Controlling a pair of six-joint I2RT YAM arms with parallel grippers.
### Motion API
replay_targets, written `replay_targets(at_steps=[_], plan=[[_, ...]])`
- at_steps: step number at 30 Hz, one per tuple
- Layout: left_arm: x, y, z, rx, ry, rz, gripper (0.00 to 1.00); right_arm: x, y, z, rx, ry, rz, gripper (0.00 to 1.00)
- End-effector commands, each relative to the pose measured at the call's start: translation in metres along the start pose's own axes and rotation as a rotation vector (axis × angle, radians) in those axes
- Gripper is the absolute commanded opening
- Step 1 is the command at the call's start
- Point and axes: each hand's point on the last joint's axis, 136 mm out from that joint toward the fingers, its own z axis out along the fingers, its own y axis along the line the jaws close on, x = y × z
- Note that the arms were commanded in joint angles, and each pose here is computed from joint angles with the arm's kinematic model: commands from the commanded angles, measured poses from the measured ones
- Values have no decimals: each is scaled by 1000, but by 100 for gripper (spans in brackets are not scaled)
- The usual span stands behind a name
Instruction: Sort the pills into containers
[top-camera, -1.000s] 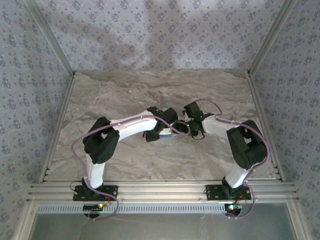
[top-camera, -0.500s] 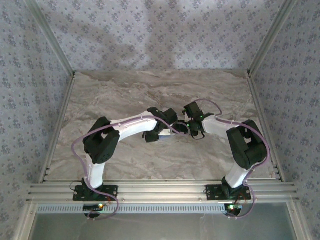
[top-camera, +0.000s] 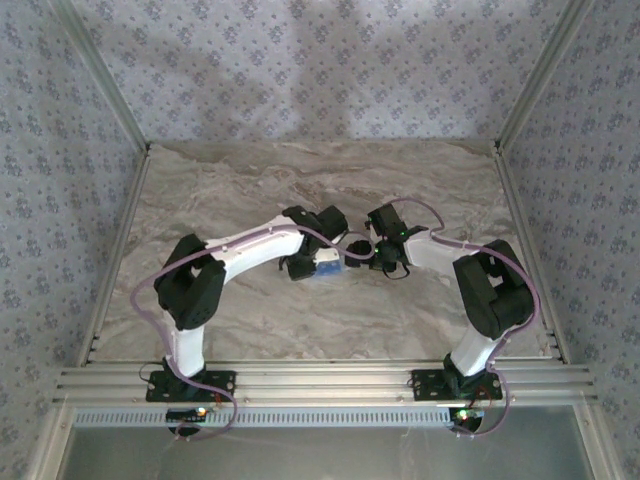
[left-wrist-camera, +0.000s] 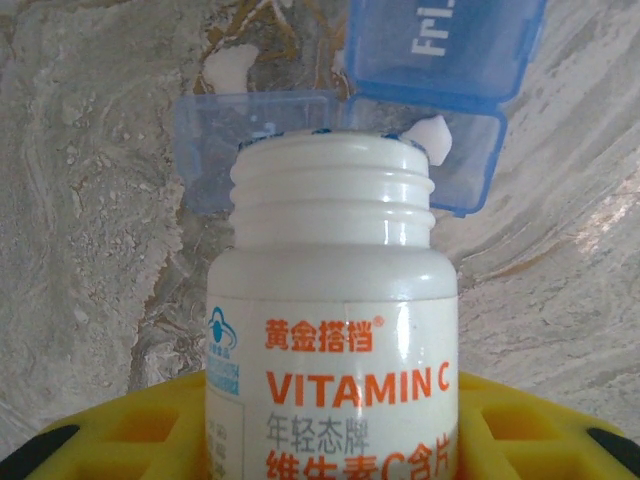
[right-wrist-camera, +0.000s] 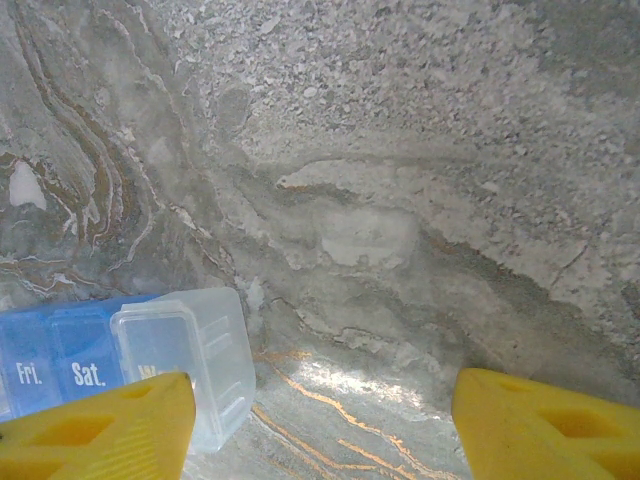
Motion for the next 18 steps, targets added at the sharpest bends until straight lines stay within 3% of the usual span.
replay_targets(at_steps=[1,18], plan=[[10,-7,-5,51,-13,-39,0,16,-4,15,3,60,25,71],[10,-13,3,199,-142,-190,0,15,-4,16,12,68,22,71]])
